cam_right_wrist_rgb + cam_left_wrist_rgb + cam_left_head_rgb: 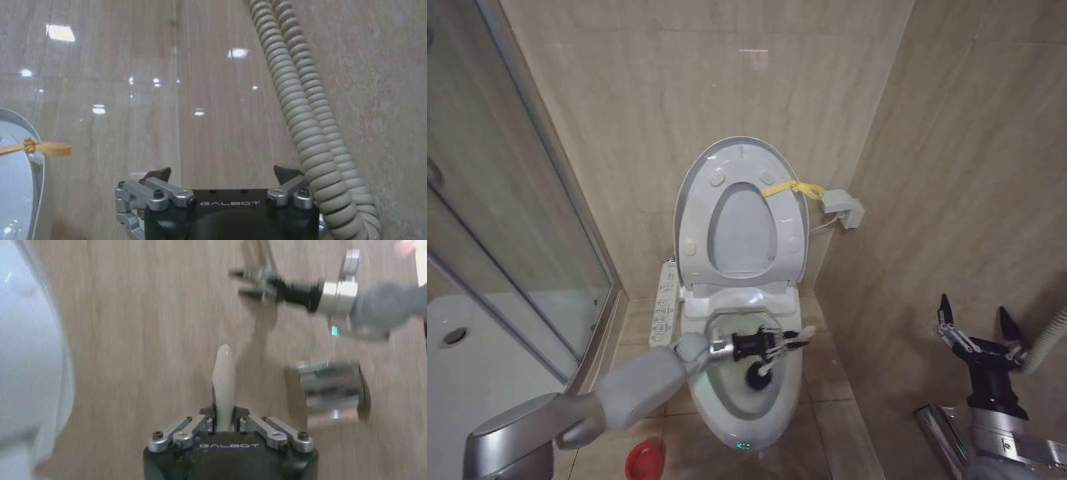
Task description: Open the toilet lid, clean the toilet bowl with a toilet brush, close the toilet lid, and flush.
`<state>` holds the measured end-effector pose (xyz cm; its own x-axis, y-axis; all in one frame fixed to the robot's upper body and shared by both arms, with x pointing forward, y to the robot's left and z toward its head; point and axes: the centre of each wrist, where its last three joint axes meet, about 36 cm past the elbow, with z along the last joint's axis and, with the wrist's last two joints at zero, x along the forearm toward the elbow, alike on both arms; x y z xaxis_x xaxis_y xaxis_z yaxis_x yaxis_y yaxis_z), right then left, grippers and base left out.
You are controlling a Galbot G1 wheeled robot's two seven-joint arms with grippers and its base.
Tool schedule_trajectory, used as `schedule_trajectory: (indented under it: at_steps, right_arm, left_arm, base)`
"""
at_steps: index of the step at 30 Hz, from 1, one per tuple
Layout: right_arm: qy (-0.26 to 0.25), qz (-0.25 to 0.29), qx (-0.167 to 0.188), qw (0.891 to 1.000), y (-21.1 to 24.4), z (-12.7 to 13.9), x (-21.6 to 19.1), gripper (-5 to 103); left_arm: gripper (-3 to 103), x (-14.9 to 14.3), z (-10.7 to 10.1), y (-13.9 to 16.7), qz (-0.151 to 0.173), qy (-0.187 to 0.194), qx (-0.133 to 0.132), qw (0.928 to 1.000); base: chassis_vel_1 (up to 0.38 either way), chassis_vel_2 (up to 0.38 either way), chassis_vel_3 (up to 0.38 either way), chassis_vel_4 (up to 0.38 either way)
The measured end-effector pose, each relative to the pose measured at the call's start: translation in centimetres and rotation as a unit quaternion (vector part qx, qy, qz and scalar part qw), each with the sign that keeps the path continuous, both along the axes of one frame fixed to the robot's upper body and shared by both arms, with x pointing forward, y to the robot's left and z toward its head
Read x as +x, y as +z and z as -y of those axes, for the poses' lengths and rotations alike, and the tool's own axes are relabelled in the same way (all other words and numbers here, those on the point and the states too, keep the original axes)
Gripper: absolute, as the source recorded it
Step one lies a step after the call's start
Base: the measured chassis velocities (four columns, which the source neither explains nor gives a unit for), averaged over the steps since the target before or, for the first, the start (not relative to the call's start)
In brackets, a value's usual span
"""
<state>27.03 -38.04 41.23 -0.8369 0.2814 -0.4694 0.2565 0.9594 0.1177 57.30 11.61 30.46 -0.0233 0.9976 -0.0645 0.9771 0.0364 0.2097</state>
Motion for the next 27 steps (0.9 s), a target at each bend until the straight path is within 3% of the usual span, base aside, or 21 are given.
schedule_trajectory:
  at_steps: [2, 3, 5, 10, 12, 14, 17, 20, 24, 26, 27]
  right_arm:
    - [-0.002, -0.003, 0.001, 1.000, -0.1, 0.0, -0.4, 100]
    - [-0.002, -0.003, 0.001, 1.000, -0.1, 0.0, -0.4, 100]
    - [0.001, -0.002, -0.001, 1.000, 0.1, 0.0, -0.5, 100]
    - [0.001, 0.000, -0.003, 1.000, 0.4, 0.2, -0.6, 100]
    - [0.001, 0.002, -0.002, 1.000, 0.5, 0.1, -0.3, 100]
    - [0.002, 0.002, -0.001, 1.000, 0.5, 0.1, -0.2, 100]
    - [0.002, -0.001, 0.001, 1.000, 0.2, 0.0, -0.3, 100]
    - [0.004, -0.001, -0.002, 1.000, 0.5, 0.1, -0.7, 100]
    - [0.004, 0.000, -0.004, 1.000, 0.8, 0.3, -0.6, 100]
    - [0.004, 0.003, -0.003, 1.000, 0.9, 0.3, -0.4, 100]
    - [0.004, 0.003, -0.003, 1.000, 0.9, 0.3, -0.4, 100]
  left_arm:
    - [17, -0.3, -2.2, -2.1, -0.005, 0.014, 0.027, 0.9995]
    - [17, -0.3, -2.2, -2.1, -0.005, 0.014, 0.027, 0.9995]
    - [17, -0.7, -4.7, -4.8, -0.009, 0.037, 0.054, 0.9978]
    - [18, -0.1, -2.7, -3.5, -0.001, 0.031, 0.036, 0.9989]
    - [18, 0.8, 0.4, -0.5, 0.020, 0.010, 0.003, 0.9997]
    - [18, 1.1, 0.5, -0.3, 0.025, 0.007, 0.004, 0.9997]
    - [17, 0.8, -2.9, -3.8, 0.022, 0.025, 0.050, 0.9982]
    - [17, 0.5, -4.1, -4.8, 0.017, 0.040, 0.056, 0.9975]
    - [17, 1.3, -1.7, -2.5, 0.018, 0.037, 0.026, 0.9988]
    - [17, 1.8, 0.9, -0.2, 0.029, 0.019, -0.001, 0.9994]
    - [17, 1.8, 0.9, -0.2, 0.029, 0.019, -0.001, 0.9994]
  base:
    - [0.000, 0.000, 0.000, 0.000]
    - [0.000, 0.000, 0.000, 0.000]
    - [0.000, 0.000, 0.000, 0.000]
    - [0.000, 0.000, 0.000, 0.000]
    - [0.000, 0.000, 0.000, 0.000]
    - [0.000, 0.000, 0.000, 0.000]
    - [0.000, 0.000, 0.000, 0.000]
    - [0.000, 0.000, 0.000, 0.000]
    - [0.000, 0.000, 0.000, 0.000]
    - [0.000, 0.000, 0.000, 0.000]
    - [0.000, 0.000, 0.000, 0.000]
